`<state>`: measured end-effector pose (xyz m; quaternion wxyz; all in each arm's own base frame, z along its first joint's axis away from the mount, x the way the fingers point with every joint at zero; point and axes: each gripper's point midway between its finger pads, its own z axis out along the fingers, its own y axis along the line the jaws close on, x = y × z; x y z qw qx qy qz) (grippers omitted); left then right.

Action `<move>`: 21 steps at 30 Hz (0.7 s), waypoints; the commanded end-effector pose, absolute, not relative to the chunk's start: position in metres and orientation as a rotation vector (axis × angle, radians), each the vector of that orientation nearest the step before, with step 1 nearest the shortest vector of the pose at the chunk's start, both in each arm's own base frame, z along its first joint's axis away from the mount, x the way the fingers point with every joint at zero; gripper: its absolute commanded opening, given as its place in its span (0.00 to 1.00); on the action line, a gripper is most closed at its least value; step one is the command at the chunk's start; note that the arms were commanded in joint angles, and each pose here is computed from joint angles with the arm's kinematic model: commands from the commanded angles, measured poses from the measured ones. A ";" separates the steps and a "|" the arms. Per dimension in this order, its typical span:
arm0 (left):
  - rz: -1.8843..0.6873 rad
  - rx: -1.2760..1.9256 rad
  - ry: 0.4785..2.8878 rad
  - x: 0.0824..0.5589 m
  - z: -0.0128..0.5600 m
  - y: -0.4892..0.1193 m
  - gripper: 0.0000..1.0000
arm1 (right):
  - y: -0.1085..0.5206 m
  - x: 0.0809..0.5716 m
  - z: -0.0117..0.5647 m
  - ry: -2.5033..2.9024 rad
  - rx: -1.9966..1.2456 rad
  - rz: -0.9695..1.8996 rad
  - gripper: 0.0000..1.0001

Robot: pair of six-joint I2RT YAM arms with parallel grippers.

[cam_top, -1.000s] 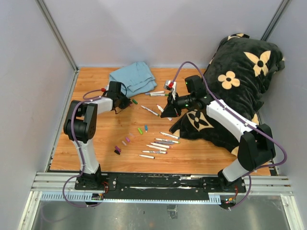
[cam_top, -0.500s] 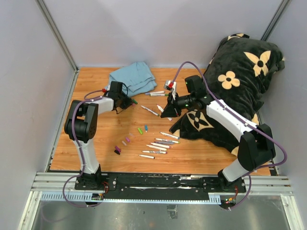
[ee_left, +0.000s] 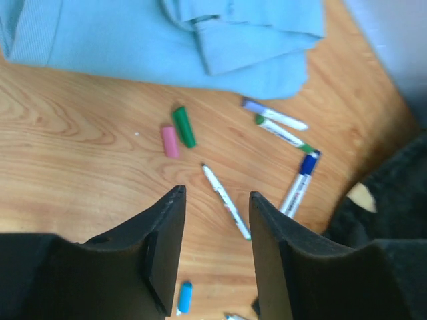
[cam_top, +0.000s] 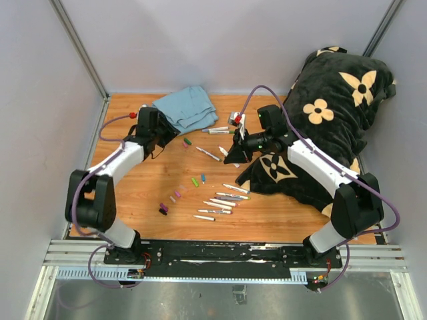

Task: Open the pen caps
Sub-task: Place the pen cap at the center of the board, then place the pen at the center of the board.

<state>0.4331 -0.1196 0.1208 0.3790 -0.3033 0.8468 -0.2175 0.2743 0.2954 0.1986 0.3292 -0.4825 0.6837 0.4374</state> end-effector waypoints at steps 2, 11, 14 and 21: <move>-0.664 -0.522 2.059 0.412 0.187 -0.129 0.55 | 0.293 0.278 0.209 1.751 -1.282 1.096 0.08; -0.850 -0.106 1.921 0.367 0.288 -0.155 0.86 | 0.290 0.285 0.201 1.776 -1.302 1.040 0.11; -0.775 0.003 1.869 0.346 0.307 -0.146 0.96 | 0.289 0.291 0.196 1.803 -1.303 0.995 0.12; -0.380 0.016 1.805 0.313 0.291 -0.085 0.99 | 0.299 0.302 0.175 1.877 -1.363 0.917 0.12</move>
